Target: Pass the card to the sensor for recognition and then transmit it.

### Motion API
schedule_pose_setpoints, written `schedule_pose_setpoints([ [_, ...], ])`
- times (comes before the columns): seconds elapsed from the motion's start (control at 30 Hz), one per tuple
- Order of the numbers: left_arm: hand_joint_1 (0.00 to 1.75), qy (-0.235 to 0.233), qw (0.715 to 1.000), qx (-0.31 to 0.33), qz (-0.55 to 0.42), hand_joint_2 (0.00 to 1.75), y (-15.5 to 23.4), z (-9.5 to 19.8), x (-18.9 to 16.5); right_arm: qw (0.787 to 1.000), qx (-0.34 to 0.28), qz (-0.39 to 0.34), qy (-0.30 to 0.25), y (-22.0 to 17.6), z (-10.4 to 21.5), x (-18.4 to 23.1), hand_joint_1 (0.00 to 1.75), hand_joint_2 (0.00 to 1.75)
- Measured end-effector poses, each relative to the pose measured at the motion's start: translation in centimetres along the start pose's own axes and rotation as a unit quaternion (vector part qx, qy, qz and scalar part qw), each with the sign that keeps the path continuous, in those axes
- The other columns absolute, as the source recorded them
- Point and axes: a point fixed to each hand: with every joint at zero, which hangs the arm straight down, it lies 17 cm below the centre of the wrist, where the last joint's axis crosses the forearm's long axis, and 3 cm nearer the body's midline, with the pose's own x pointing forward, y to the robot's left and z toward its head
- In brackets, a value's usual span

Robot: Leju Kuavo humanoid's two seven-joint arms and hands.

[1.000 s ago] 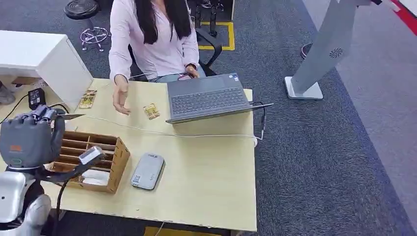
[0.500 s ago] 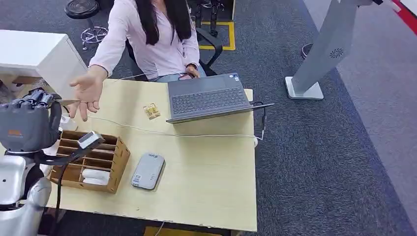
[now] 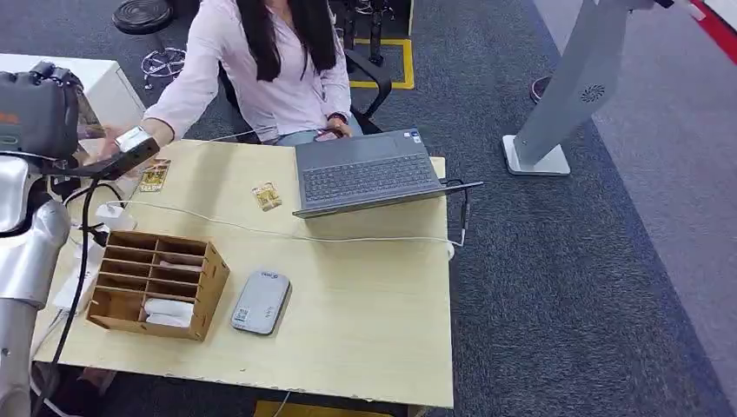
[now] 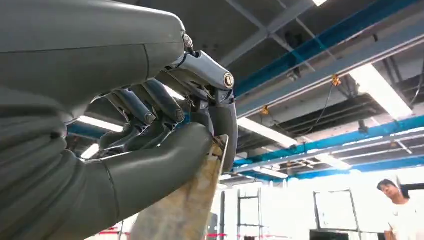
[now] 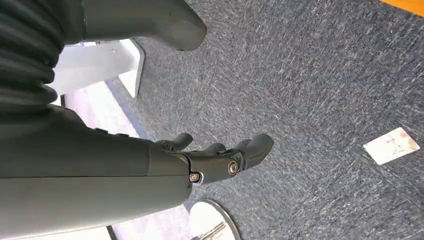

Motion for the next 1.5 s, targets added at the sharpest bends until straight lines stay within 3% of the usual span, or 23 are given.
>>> schedule_pose_setpoints([
  [0.4,1.75,0.015,1.0,-0.023,-0.006,1.75,-2.0,1.7,-2.5,1.0,0.003,0.006,-0.002,-0.2,-0.1,-0.2,0.0,1.75],
  [0.87,1.75,0.017,0.999,-0.03,-0.008,1.75,-2.7,2.5,-2.9,1.0,0.0,0.006,-0.001,-0.4,-0.1,-0.3,0.0,1.75],
  [0.9,1.61,0.017,0.999,-0.031,-0.007,1.75,-2.8,2.6,-3.0,1.0,0.0,0.006,-0.001,-0.5,-0.1,-0.3,0.0,1.75],
  [0.93,0.0,0.018,0.999,-0.032,-0.006,1.75,-2.9,2.7,-3.0,1.0,0.0,0.006,-0.001,-0.5,-0.1,-0.3,0.0,1.75],
  [1.1,0.0,0.019,0.999,-0.027,0.012,1.75,-3.2,3.5,-2.8,1.0,-0.001,0.006,0.0,-0.6,-0.1,-0.4,0.0,1.75],
  [1.23,0.0,0.025,0.998,0.015,0.054,1.75,-1.7,5.4,-1.7,1.0,-0.003,0.005,0.005,-0.6,-0.1,-0.6,0.0,1.75],
  [1.4,0.0,0.03,0.993,0.058,0.101,1.75,0.0,10.3,-0.5,1.0,-0.006,0.003,0.015,-0.6,-0.1,-1.1,0.0,1.75],
  [1.5,0.0,0.034,0.986,0.098,0.134,1.75,2.4,16.2,-0.2,1.0,-0.003,0.003,0.029,-0.2,0.0,-2.1,0.0,1.75],
])
